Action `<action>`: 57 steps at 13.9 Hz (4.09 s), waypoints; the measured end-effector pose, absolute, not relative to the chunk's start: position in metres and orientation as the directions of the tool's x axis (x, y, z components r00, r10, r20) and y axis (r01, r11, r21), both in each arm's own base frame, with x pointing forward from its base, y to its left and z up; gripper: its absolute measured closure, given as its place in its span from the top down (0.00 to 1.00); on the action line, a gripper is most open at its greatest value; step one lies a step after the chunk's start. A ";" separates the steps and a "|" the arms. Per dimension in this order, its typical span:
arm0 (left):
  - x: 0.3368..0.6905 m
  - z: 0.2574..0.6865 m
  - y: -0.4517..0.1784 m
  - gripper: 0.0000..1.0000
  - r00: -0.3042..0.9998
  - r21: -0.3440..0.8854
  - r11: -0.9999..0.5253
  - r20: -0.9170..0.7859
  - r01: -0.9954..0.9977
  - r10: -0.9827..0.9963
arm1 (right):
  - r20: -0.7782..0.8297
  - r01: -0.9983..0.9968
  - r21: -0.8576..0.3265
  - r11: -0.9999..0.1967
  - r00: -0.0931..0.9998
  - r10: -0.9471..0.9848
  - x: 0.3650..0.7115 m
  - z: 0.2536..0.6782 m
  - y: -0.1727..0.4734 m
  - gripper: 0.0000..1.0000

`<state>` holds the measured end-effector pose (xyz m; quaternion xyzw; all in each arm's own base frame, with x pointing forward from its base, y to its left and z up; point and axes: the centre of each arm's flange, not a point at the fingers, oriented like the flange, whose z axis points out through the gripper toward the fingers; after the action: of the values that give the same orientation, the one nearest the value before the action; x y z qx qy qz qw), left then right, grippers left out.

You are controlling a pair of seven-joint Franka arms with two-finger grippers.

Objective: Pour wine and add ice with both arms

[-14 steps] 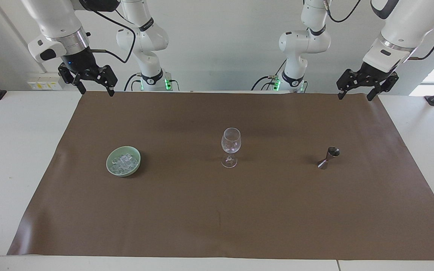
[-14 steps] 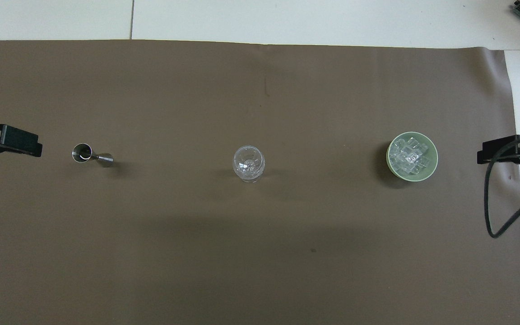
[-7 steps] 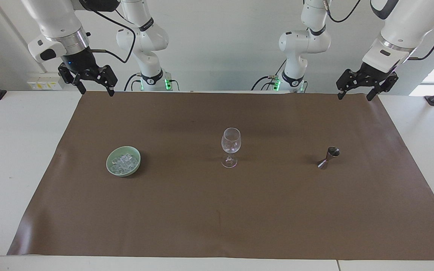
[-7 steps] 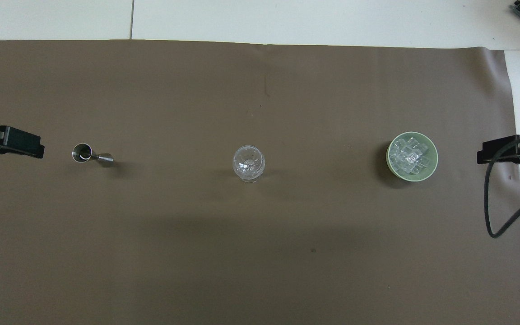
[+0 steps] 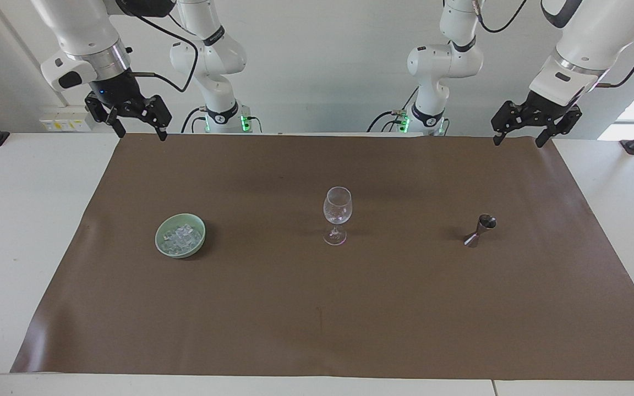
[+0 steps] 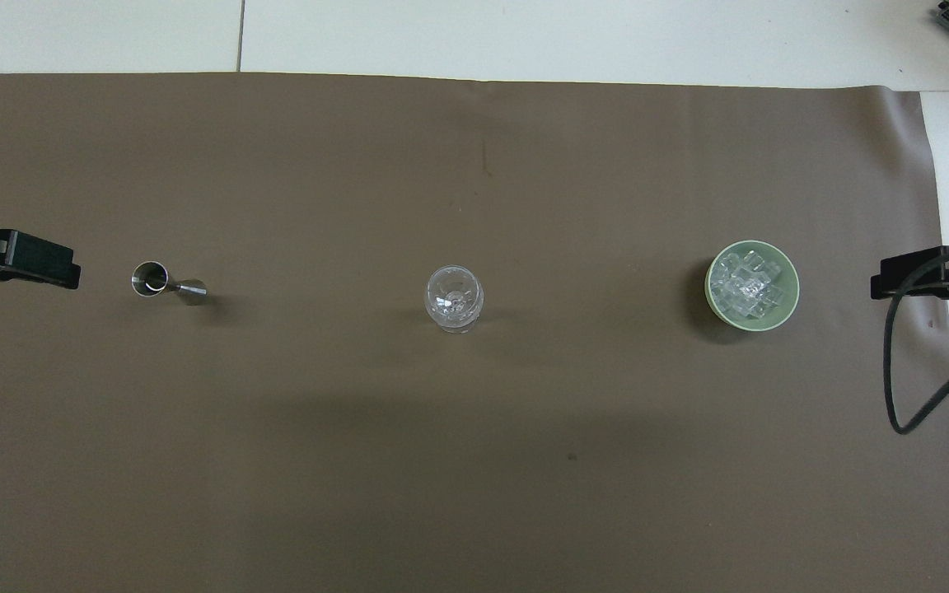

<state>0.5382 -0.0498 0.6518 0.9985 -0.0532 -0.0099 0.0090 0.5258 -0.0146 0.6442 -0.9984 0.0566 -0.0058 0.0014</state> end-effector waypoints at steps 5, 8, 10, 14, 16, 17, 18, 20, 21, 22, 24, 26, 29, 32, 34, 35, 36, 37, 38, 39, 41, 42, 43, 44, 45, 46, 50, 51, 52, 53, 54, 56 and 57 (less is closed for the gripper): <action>0.538 0.652 -0.049 1.00 0.994 0.019 -0.994 -0.018 -0.106 -0.106 | 0.011 -0.113 -0.004 -0.994 0.994 -0.113 0.526 0.644 -0.015 1.00; 0.538 0.652 -0.049 1.00 0.994 0.019 -0.994 -0.019 -0.106 -0.106 | 0.011 -0.113 -0.004 -0.994 0.994 -0.113 0.526 0.644 -0.015 1.00; 0.538 0.652 -0.050 1.00 0.994 0.019 -0.994 -0.018 -0.106 -0.106 | 0.011 -0.113 -0.004 -0.994 0.994 -0.113 0.526 0.644 -0.015 1.00; 0.538 0.651 -0.050 1.00 0.994 0.019 -0.994 -0.018 -0.107 -0.107 | 0.011 -0.113 -0.004 -0.994 0.994 -0.113 0.526 0.644 -0.015 1.00; 0.538 0.650 -0.050 1.00 0.994 0.019 -0.994 -0.020 -0.107 -0.108 | 0.011 -0.113 -0.004 -0.994 0.994 -0.113 0.526 0.644 -0.015 1.00; 0.538 0.649 -0.050 1.00 0.994 0.019 -0.994 -0.021 -0.108 -0.108 | 0.011 -0.113 -0.004 -0.994 0.994 -0.113 0.526 0.644 -0.015 1.00; 0.538 0.649 -0.050 1.00 0.994 0.019 -0.994 -0.021 -0.109 -0.109 | 0.011 -0.113 -0.004 -0.994 0.994 -0.113 0.526 0.644 -0.015 1.00; 0.538 0.649 -0.050 1.00 0.994 0.019 -0.994 -0.021 -0.109 -0.109 | 0.011 -0.113 -0.004 -0.994 0.994 -0.113 0.526 0.644 -0.015 1.00; 0.537 0.649 -0.050 1.00 0.994 0.019 -0.994 -0.020 -0.109 -0.109 | 0.011 -0.113 -0.004 -0.994 0.994 -0.113 0.526 0.644 -0.015 1.00; 0.537 0.649 -0.050 1.00 0.994 0.019 -0.994 -0.019 -0.109 -0.109 | 0.011 -0.113 -0.004 -0.994 0.994 -0.113 0.526 0.644 -0.015 1.00; 0.538 0.650 -0.050 1.00 0.994 0.019 -0.994 -0.013 -0.109 -0.109 | 0.011 -0.113 -0.004 -0.994 0.994 -0.113 0.526 0.644 -0.015 1.00; 0.540 0.650 -0.051 1.00 0.994 0.018 -0.994 0.008 -0.109 -0.108 | 0.011 -0.113 -0.004 -0.994 0.994 -0.113 0.526 0.644 -0.015 1.00; 0.542 0.649 -0.051 1.00 0.994 0.018 -0.994 0.022 -0.108 -0.108 | 0.011 -0.113 -0.004 -0.994 0.994 -0.113 0.526 0.644 -0.015 1.00; 0.542 0.648 -0.051 1.00 0.994 0.018 -0.994 0.024 -0.108 -0.108 | 0.011 -0.113 -0.004 -0.994 0.994 -0.113 0.526 0.644 -0.015 1.00; 0.542 0.648 -0.051 1.00 0.994 0.018 -0.994 0.023 -0.108 -0.108 | 0.011 -0.113 -0.004 -0.994 0.994 -0.113 0.526 0.644 -0.015 1.00; 0.542 0.647 -0.051 1.00 0.994 0.018 -0.994 0.021 -0.108 -0.108 | 0.011 -0.113 -0.004 -0.994 0.994 -0.113 0.526 0.644 -0.015 1.00; 0.541 0.646 -0.051 1.00 0.994 0.018 -0.994 0.018 -0.108 -0.108 | 0.011 -0.113 -0.004 -0.994 0.994 -0.113 0.526 0.644 -0.015 1.00; 0.541 0.645 -0.051 1.00 0.994 0.018 -0.994 0.016 -0.108 -0.108 | 0.011 -0.113 -0.004 -0.994 0.994 -0.113 0.526 0.644 -0.015 1.00; 0.540 0.644 -0.051 1.00 0.994 0.018 -0.994 0.012 -0.108 -0.108 | 0.011 -0.113 -0.004 -0.994 0.994 -0.113 0.526 0.644 -0.015 1.00; 0.539 0.643 -0.051 1.00 0.994 0.018 -0.994 0.010 -0.108 -0.108 | 0.011 -0.113 -0.004 -0.994 0.994 -0.113 0.526 0.644 -0.015 1.00; 0.537 0.643 -0.051 1.00 0.994 0.018 -0.994 0.012 -0.108 -0.108 | 0.011 -0.113 -0.004 -0.994 0.994 -0.113 0.526 0.644 -0.015 1.00; 0.538 0.644 -0.051 1.00 0.994 0.017 -0.994 0.022 -0.108 -0.108 | 0.011 -0.113 -0.004 -0.994 0.994 -0.113 0.526 0.644 -0.015 1.00; 0.539 0.646 -0.051 1.00 0.994 0.017 -0.994 0.035 -0.108 -0.107 | 0.011 -0.113 -0.004 -0.994 0.994 -0.113 0.526 0.644 -0.015 1.00; 0.540 0.649 -0.051 1.00 0.993 0.017 -0.994 0.047 -0.108 -0.107 | 0.011 -0.113 -0.004 -0.994 0.994 -0.113 0.526 0.644 -0.015 1.00; 0.540 0.652 -0.051 1.00 0.993 0.020 -0.994 0.055 -0.109 -0.107 | 0.011 -0.113 -0.004 -0.994 0.994 -0.113 0.526 0.644 -0.015 1.00; 0.540 0.656 -0.052 1.00 0.992 0.024 -0.994 0.062 -0.109 -0.107 | 0.011 -0.113 -0.004 -0.994 0.994 -0.113 0.526 0.644 -0.015 1.00; 0.541 0.659 -0.047 1.00 0.993 0.031 -0.994 0.070 -0.100 -0.098 | 0.011 -0.113 -0.004 -0.994 0.994 -0.113 0.526 0.644 -0.015 1.00; 0.542 0.661 -0.047 1.00 0.993 0.031 -0.995 0.073 -0.100 -0.098 | 0.011 -0.113 -0.004 -0.994 0.994 -0.113 0.526 0.644 -0.015 1.00; 0.542 0.662 -0.047 1.00 0.992 0.031 -0.994 0.075 -0.101 -0.098 | 0.011 -0.113 -0.004 -0.994 0.994 -0.113 0.526 0.644 -0.015 1.00; 0.542 0.664 -0.048 1.00 0.992 0.031 -0.994 0.075 -0.101 -0.099 | 0.011 -0.113 -0.004 -0.994 0.994 -0.113 0.526 0.644 -0.015 1.00; 0.542 0.665 -0.048 1.00 0.992 0.031 -0.994 0.074 -0.102 -0.099 | 0.011 -0.113 -0.004 -0.994 0.994 -0.113 0.526 0.644 -0.015 1.00; 0.542 0.664 -0.048 1.00 0.992 0.031 -0.994 0.071 -0.102 -0.099 | 0.011 -0.113 -0.004 -0.994 0.994 -0.113 0.526 0.644 -0.015 1.00; 0.542 0.664 -0.048 1.00 0.993 0.031 -0.994 0.069 -0.102 -0.100 | 0.011 -0.113 -0.004 -0.994 0.994 -0.113 0.526 0.644 -0.015 1.00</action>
<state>0.5424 -0.0478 0.6641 0.9980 -0.0505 0.0335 0.0174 0.5258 -0.0146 0.6442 -0.9984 0.0566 -0.0058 0.0014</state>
